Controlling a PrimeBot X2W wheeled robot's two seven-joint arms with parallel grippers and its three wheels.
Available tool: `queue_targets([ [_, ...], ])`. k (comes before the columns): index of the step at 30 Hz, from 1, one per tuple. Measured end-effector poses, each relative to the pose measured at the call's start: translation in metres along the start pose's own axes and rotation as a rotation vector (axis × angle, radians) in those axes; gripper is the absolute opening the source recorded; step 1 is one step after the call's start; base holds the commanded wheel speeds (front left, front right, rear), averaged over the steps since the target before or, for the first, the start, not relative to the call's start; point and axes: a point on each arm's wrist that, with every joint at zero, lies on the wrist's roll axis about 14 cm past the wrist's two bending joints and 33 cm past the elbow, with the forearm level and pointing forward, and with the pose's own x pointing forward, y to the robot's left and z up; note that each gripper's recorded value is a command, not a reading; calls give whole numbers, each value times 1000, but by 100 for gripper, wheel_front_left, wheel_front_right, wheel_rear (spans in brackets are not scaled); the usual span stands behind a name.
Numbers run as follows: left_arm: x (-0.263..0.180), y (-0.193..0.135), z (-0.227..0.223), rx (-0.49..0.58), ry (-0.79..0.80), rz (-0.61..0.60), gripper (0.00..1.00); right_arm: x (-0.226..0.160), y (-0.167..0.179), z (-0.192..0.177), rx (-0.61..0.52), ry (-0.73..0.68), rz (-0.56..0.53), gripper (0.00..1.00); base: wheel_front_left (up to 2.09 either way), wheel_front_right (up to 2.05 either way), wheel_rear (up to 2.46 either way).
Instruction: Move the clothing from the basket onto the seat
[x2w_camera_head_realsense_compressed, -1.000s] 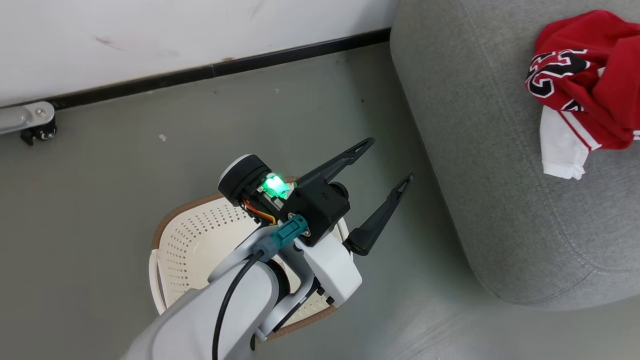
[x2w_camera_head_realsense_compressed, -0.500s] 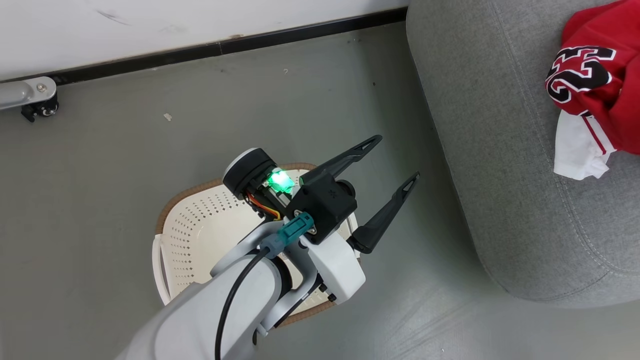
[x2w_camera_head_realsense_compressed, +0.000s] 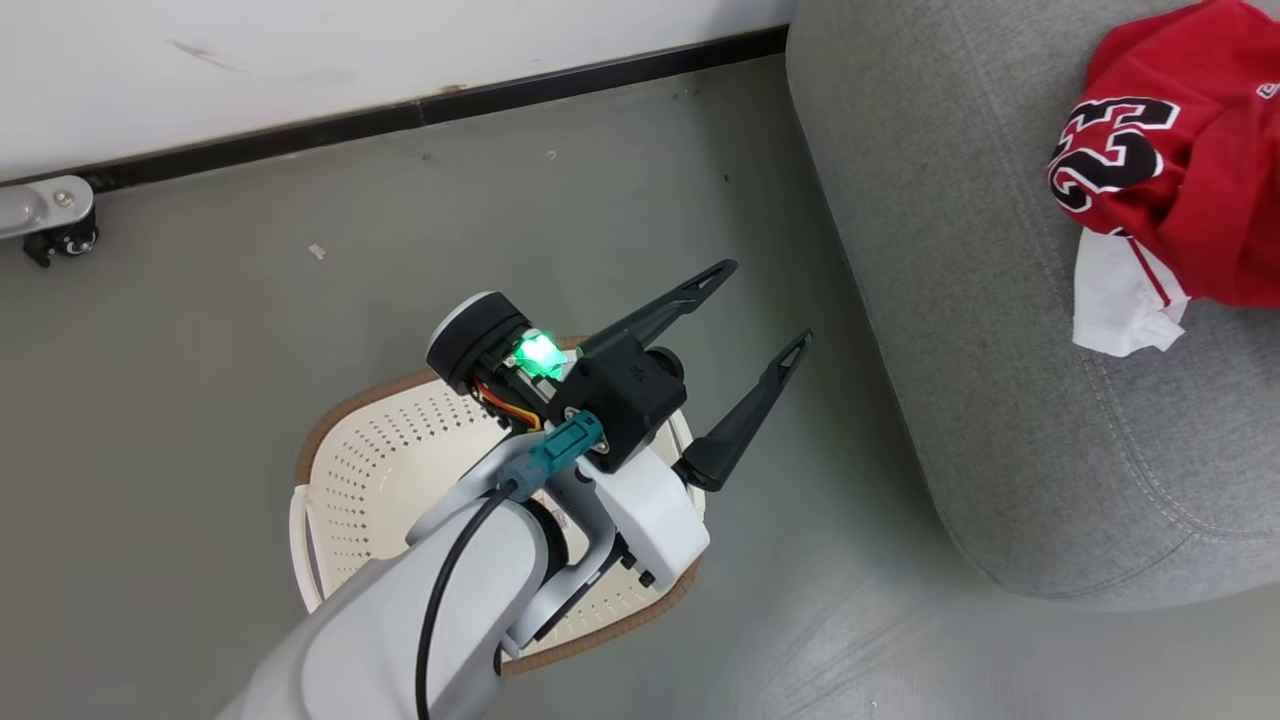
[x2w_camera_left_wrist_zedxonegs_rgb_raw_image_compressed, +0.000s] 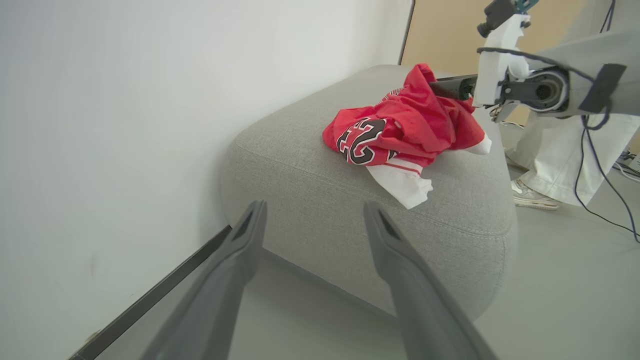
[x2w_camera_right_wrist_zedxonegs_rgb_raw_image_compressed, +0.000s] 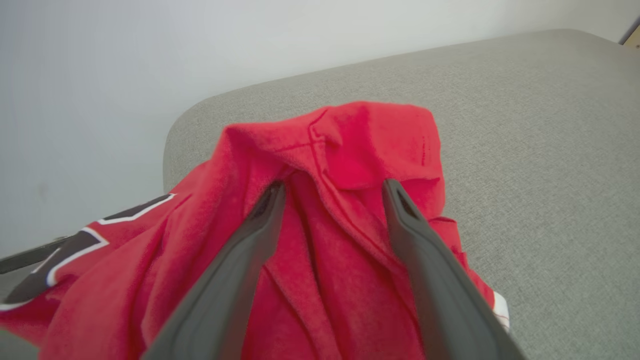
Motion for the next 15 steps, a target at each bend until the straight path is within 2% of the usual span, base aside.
queue_targets([
  [7,1,1,5,-3,-17,8,100,-12,2,12,-6,-45,24,100,0,0,0],
  [15,-2,6,11,-5,-38,48,100,-25,3,52,-26,-162,53,100,0,0,0],
])
